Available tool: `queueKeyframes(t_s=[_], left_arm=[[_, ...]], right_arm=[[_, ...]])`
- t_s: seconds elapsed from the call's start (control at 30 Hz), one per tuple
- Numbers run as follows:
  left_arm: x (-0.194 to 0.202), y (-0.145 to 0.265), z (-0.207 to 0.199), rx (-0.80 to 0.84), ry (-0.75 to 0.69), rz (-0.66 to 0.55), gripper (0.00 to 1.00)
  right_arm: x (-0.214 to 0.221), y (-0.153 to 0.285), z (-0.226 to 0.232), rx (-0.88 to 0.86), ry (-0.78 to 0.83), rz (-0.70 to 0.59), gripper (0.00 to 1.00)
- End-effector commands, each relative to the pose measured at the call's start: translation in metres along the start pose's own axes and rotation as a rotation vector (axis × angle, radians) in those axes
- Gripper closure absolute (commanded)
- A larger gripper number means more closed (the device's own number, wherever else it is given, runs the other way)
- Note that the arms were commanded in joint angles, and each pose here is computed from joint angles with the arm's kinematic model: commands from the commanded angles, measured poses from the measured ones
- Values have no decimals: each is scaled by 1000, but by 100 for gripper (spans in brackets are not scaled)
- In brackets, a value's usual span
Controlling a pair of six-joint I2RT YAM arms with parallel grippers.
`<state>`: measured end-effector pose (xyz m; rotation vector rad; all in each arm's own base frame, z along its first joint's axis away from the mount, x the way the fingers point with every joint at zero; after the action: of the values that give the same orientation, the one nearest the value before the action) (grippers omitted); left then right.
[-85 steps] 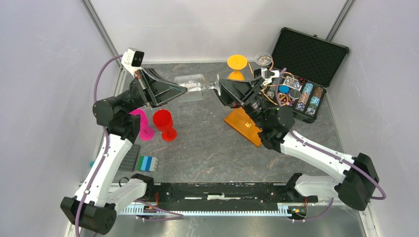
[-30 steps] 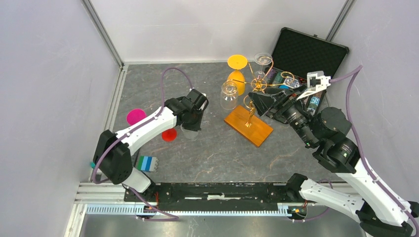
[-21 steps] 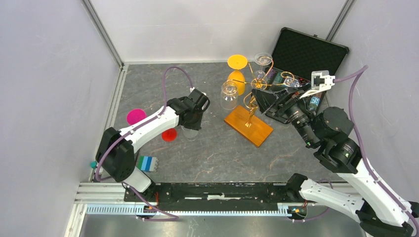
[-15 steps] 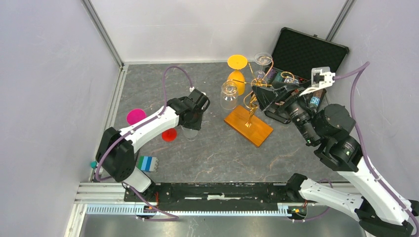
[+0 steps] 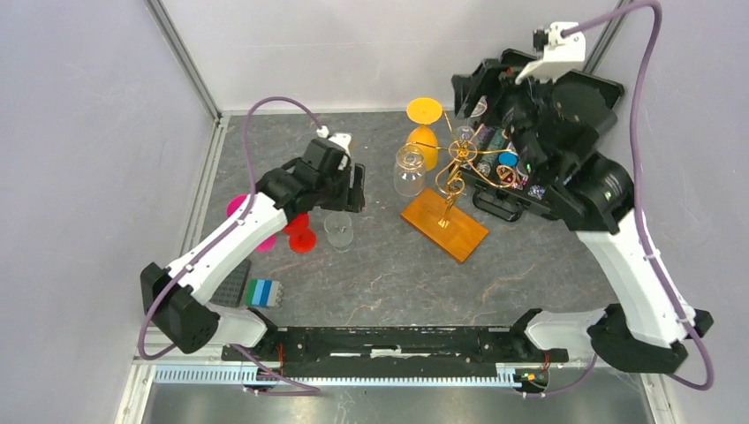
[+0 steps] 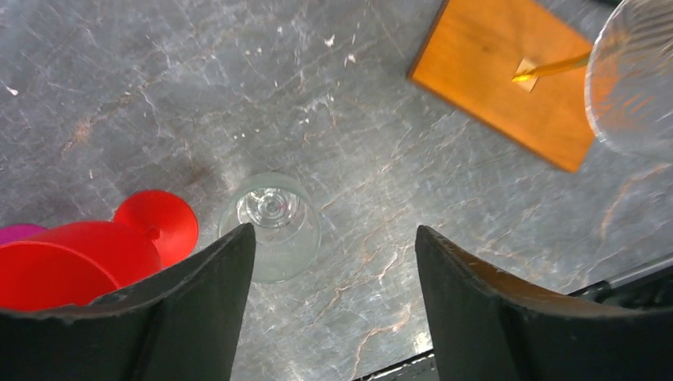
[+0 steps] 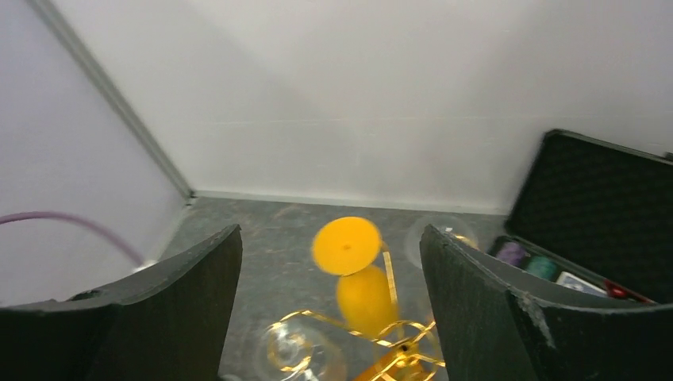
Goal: Take the wine glass off the wine glass rack
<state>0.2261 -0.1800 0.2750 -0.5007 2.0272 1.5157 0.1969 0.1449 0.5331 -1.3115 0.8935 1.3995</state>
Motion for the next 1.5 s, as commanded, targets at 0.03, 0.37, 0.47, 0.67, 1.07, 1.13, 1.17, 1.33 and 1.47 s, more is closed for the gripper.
queueKeyframes(t_s=[0.03, 0.37, 0.47, 0.67, 1.07, 1.13, 1.17, 1.33, 1.47], left_arm=[[-25, 27, 6, 112, 33, -136, 18], [-34, 67, 29, 181, 119, -317, 9], [-32, 74, 30, 201, 118, -339, 5], [-29, 84, 30, 252, 97, -380, 0], [-25, 86, 38, 191, 106, -399, 0], [-24, 85, 39, 191, 111, -397, 0], [-25, 85, 39, 190, 114, -399, 0], [-25, 85, 40, 187, 124, -403, 0], [-25, 84, 42, 173, 134, -398, 0]], right_arm=[[15, -38, -47, 53, 34, 114, 19], [78, -85, -111, -44, -221, 274, 36], [90, -89, -115, -54, -270, 291, 36], [108, -95, -113, -100, -359, 315, 33], [118, -98, -114, -63, -453, 325, 37], [121, -100, -114, -71, -477, 328, 37], [121, -100, -112, -78, -497, 326, 37], [128, -97, -108, -100, -642, 267, 38], [133, -93, -108, -61, -722, 250, 40]])
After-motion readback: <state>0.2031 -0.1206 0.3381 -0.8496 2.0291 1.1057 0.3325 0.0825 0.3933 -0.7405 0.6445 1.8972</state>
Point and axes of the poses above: each gripper's point midway between its finger pads, its own y axis back along the fingers, its own z axis along the line the jaws close on, x = y × z, the point moved 10 cm from there along y, back along the fingers, and after that the axes turned 5 degrees about y, right-handed, at the moved point
